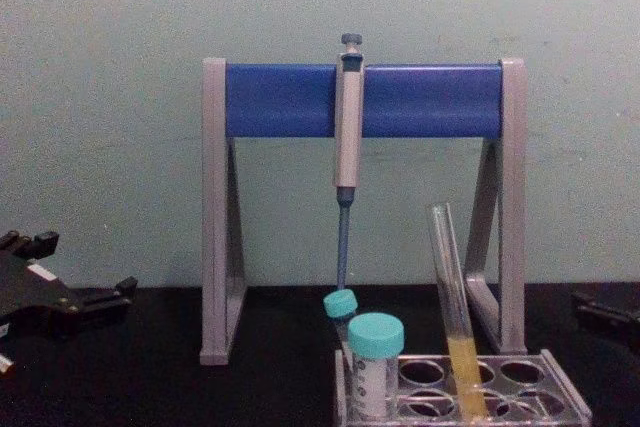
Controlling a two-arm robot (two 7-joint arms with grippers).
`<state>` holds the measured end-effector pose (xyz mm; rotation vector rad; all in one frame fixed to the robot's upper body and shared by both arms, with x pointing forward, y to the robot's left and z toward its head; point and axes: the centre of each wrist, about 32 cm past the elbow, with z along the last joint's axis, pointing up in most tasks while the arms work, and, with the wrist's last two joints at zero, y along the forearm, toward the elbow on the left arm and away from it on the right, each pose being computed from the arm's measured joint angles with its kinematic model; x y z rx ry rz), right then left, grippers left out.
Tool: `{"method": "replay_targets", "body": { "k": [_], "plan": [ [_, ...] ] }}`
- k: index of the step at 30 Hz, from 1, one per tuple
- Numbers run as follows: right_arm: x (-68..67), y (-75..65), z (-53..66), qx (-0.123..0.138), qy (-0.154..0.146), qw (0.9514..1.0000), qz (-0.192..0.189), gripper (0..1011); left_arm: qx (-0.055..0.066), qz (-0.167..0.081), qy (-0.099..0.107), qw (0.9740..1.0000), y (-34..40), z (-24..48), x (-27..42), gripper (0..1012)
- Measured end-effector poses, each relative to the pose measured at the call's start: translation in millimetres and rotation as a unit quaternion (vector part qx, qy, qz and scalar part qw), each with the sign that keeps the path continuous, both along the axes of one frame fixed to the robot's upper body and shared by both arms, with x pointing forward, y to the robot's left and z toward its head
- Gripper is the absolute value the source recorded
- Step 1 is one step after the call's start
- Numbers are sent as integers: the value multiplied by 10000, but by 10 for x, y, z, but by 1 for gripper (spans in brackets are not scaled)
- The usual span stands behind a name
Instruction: Pick up the test tube from the test tube rack, shake it, then place it back into the test tube rack.
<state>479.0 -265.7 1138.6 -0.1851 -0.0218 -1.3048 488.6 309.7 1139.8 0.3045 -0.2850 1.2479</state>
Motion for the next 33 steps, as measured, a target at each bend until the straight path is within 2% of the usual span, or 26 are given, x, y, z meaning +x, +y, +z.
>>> {"method": "replay_targets", "body": {
  "k": [33],
  "plan": [
    [0, 0, 0, 0, 1, 10000, 0, 1000, 0, 0, -1, 10000, 0, 1, 0, 1001]
  ]
}}
